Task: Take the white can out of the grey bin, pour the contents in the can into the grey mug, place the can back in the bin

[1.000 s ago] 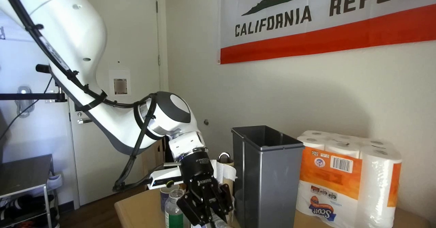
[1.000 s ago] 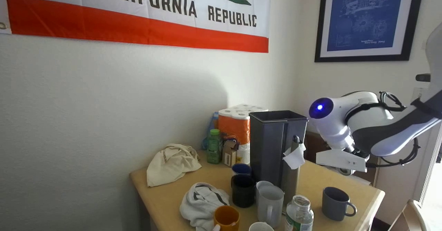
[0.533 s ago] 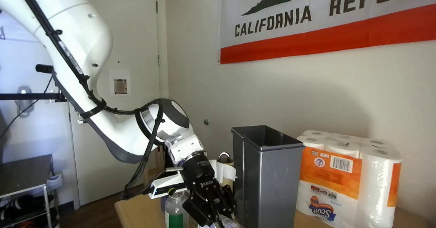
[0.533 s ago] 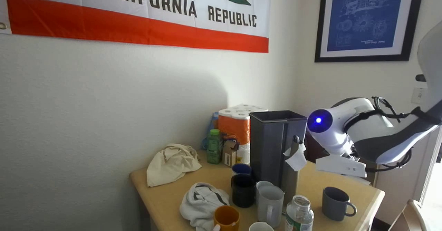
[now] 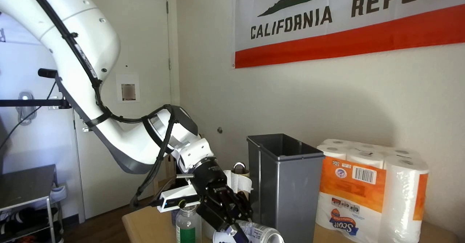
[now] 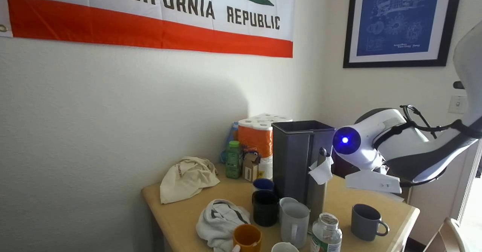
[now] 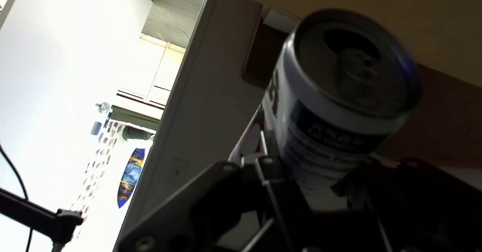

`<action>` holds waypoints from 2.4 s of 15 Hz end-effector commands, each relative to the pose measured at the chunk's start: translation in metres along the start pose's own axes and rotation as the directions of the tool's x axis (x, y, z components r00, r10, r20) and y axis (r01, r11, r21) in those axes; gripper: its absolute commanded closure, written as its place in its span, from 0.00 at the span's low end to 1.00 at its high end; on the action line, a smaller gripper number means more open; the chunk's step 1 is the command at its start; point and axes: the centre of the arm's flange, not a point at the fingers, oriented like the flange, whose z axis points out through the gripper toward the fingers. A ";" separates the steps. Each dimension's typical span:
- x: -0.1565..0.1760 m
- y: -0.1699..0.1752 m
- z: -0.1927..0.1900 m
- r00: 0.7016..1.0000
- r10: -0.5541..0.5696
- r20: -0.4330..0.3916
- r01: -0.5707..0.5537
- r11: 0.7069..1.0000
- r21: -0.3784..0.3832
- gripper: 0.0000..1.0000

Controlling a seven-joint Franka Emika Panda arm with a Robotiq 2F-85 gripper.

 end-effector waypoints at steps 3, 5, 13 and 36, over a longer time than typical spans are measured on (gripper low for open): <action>-0.004 0.009 -0.009 0.994 -0.010 -0.110 0.007 1.000 -0.027 0.92; -0.005 0.007 -0.012 0.989 -0.025 -0.148 0.021 0.999 -0.030 0.92; -0.006 0.003 -0.020 0.967 -0.058 -0.248 0.052 0.998 -0.031 0.92; 0.129 0.036 -0.026 0.914 0.289 0.284 -0.283 0.957 -0.061 0.92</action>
